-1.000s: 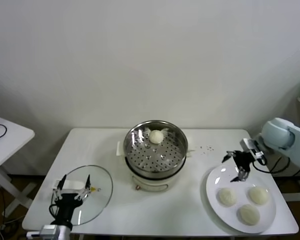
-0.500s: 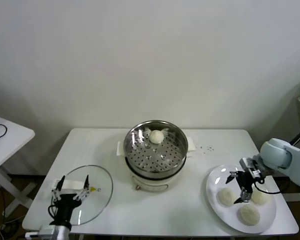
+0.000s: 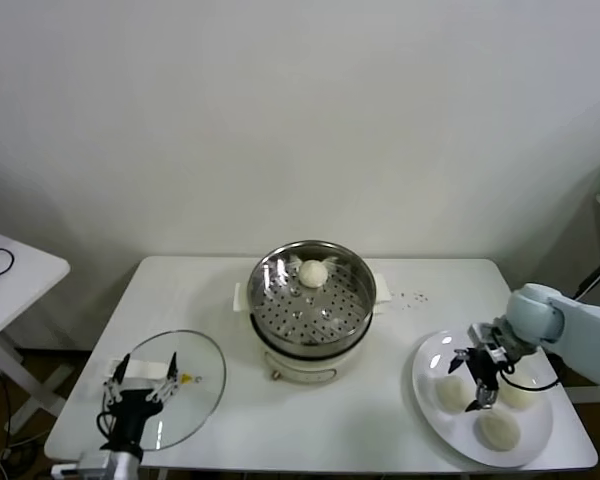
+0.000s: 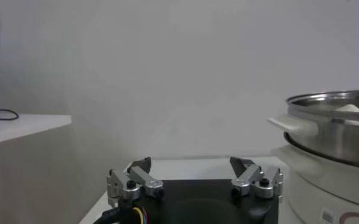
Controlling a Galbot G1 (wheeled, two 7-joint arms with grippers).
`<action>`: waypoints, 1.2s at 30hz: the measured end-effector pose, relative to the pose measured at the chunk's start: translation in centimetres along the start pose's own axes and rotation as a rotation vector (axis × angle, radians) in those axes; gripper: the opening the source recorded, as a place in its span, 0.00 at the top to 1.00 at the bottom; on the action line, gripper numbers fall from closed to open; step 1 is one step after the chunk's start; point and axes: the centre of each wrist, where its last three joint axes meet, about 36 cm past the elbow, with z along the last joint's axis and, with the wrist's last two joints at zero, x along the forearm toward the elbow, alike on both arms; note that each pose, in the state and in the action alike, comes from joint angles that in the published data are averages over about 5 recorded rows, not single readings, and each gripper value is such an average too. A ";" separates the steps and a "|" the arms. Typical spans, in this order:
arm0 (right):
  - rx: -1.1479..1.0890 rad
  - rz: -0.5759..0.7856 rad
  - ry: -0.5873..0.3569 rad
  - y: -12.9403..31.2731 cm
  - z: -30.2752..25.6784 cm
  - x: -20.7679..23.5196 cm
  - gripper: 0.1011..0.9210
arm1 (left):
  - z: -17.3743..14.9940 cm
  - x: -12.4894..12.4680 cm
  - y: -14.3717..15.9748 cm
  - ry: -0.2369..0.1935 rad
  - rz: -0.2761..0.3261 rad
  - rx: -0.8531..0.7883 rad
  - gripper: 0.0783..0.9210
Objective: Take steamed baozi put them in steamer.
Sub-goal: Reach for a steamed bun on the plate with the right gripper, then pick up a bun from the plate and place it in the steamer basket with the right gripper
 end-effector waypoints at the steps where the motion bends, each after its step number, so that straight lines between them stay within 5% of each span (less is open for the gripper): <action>1: 0.002 -0.002 0.002 0.0 -0.1 -0.1 0.12 | 0.0 0.0 0.0 0.000 0.000 0.000 0.12; 36: -0.017 0.016 0.001 -1.2 -0.8 1.3 0.34 | 0.1 -0.1 0.2 0.000 -0.006 0.014 0.12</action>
